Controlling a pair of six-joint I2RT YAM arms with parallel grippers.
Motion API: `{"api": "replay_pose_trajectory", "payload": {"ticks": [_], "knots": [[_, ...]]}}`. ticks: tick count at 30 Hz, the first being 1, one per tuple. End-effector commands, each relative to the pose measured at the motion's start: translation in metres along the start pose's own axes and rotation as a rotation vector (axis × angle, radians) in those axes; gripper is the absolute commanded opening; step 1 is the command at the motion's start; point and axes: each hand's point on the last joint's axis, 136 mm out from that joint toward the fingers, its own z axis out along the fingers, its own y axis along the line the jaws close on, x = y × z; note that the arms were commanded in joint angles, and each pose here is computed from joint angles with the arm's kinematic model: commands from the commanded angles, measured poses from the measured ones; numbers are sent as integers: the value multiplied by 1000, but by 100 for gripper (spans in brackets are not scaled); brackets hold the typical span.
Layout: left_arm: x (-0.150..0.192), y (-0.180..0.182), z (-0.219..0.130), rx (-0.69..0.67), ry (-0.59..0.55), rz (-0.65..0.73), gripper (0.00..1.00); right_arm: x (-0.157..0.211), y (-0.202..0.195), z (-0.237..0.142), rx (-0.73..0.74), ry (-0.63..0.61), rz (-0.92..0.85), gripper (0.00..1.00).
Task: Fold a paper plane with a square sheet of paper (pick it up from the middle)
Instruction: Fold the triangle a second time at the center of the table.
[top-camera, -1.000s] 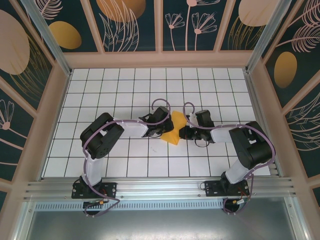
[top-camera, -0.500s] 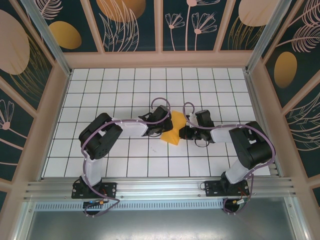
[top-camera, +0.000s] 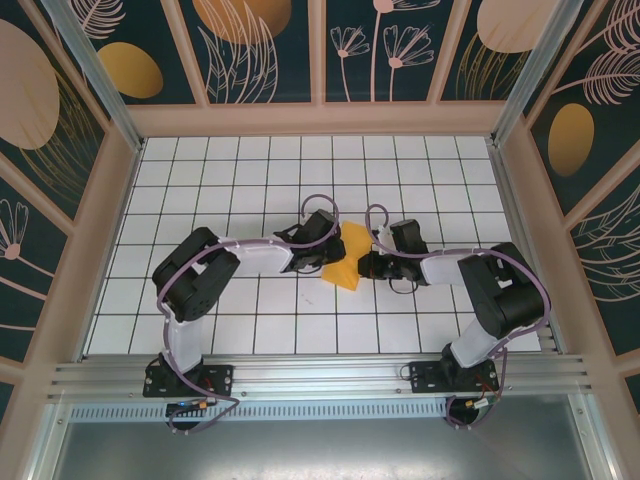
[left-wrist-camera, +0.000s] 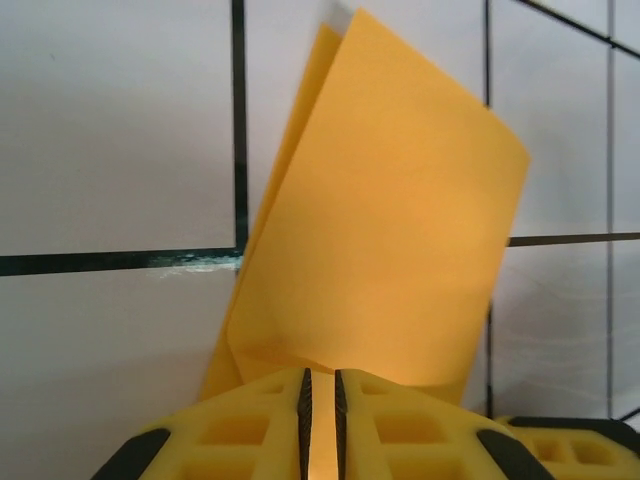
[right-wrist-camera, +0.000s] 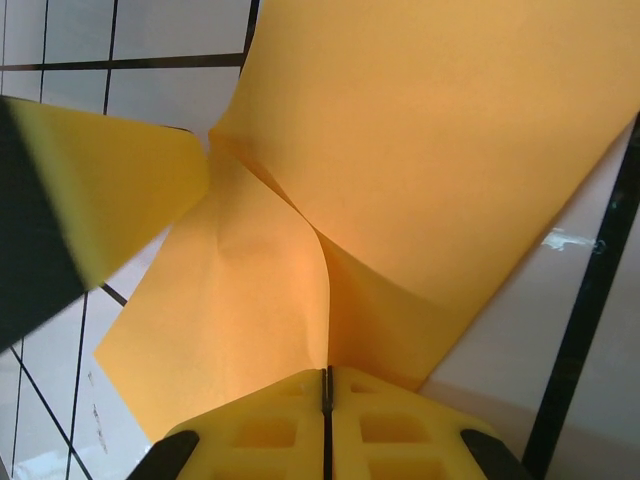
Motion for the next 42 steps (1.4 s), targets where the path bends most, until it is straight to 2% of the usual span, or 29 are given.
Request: {"api": "replay_pose_trajectory", "payload": {"ticks": [1, 7, 13, 22, 32, 42], "knots": [[-11, -30, -25, 81, -14, 22, 17, -1, -2, 5, 32, 3, -23, 10], [10, -28, -20, 98, 43, -10, 8, -2, -1, 6, 33, 1, -23, 10], [30, -18, -1, 106, 94, -34, 7, -1, -2, 7, 33, 5, -23, 10], [55, 17, 20, 30, 148, -53, 6, -2, -2, 7, 35, 6, -21, 10], [33, -20, -14, 135, 96, -35, 9, -2, 1, 7, 31, 4, -25, 10], [59, -19, -8, 152, 166, -55, 9, -3, 1, 8, 28, 6, -22, 10]]}}
